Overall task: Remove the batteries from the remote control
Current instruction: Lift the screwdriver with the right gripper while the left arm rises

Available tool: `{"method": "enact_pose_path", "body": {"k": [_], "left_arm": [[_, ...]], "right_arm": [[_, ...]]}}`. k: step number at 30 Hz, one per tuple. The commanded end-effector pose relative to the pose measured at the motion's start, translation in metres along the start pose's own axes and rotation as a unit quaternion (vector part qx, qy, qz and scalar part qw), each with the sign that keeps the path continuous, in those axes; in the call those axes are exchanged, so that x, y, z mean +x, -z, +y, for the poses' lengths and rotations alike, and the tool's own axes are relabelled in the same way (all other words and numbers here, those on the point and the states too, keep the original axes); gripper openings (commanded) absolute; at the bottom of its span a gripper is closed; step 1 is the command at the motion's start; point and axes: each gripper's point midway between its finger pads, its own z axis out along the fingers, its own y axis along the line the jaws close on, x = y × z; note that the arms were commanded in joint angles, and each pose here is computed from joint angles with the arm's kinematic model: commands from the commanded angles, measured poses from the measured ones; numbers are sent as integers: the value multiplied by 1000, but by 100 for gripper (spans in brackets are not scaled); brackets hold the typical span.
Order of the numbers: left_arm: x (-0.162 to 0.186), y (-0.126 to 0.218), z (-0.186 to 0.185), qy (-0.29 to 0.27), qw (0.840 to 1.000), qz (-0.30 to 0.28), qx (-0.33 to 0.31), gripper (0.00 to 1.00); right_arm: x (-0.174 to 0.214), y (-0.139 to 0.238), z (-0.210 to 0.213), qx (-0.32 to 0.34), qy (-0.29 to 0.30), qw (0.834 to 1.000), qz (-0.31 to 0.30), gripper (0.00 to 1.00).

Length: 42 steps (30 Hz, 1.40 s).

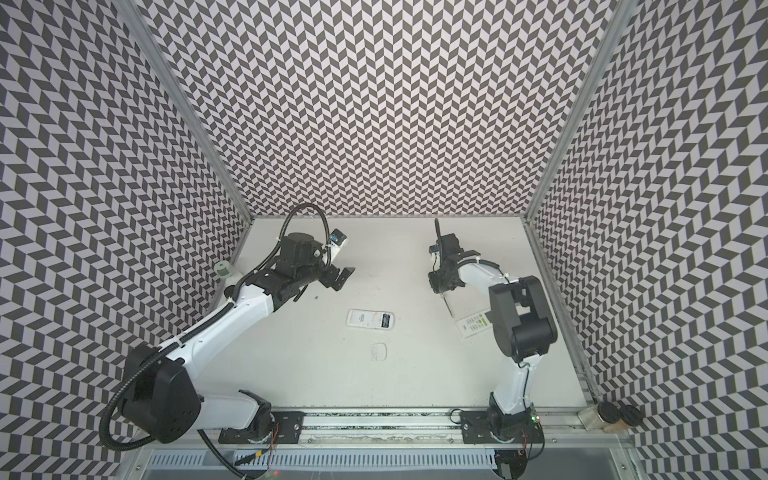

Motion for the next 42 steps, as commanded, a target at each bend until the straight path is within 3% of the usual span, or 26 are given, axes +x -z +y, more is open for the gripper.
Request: {"method": "enact_pose_path", "body": {"k": [1,5,10,13,18,23,26,33,39,42], "left_arm": [[-60,6,8,-3,997,-80,-10,100],[-110,17,2,12,991,-133,13,100],[-134,21,-5,68,984,-156,56,100],[-131,22,-15,88,979,-157,92,100],[-116,15,-34,95,975,-147,136,96],[-109,7,-54,110,967,-144,181,90],[-105,6,-69,107,962,-140,210,87],[-99,4,-95,99,954,-138,245,79],[-96,-4,-126,82,951,-126,269,76],[-94,-9,-145,59,952,-119,275,76]], "right_arm": [[-54,54,11,-55,-49,988,-139,7],[-88,108,34,-169,-102,948,-249,8],[-123,186,63,-307,-137,865,-372,7],[-128,224,68,-354,-163,818,-423,7],[-122,246,57,-399,-280,747,-452,6],[-108,234,46,-412,-414,685,-435,4],[-100,224,46,-434,-464,652,-414,2],[-81,207,40,-446,-555,585,-388,0],[-73,198,45,-451,-593,559,-365,0],[-73,198,48,-453,-594,559,-361,0]]}}
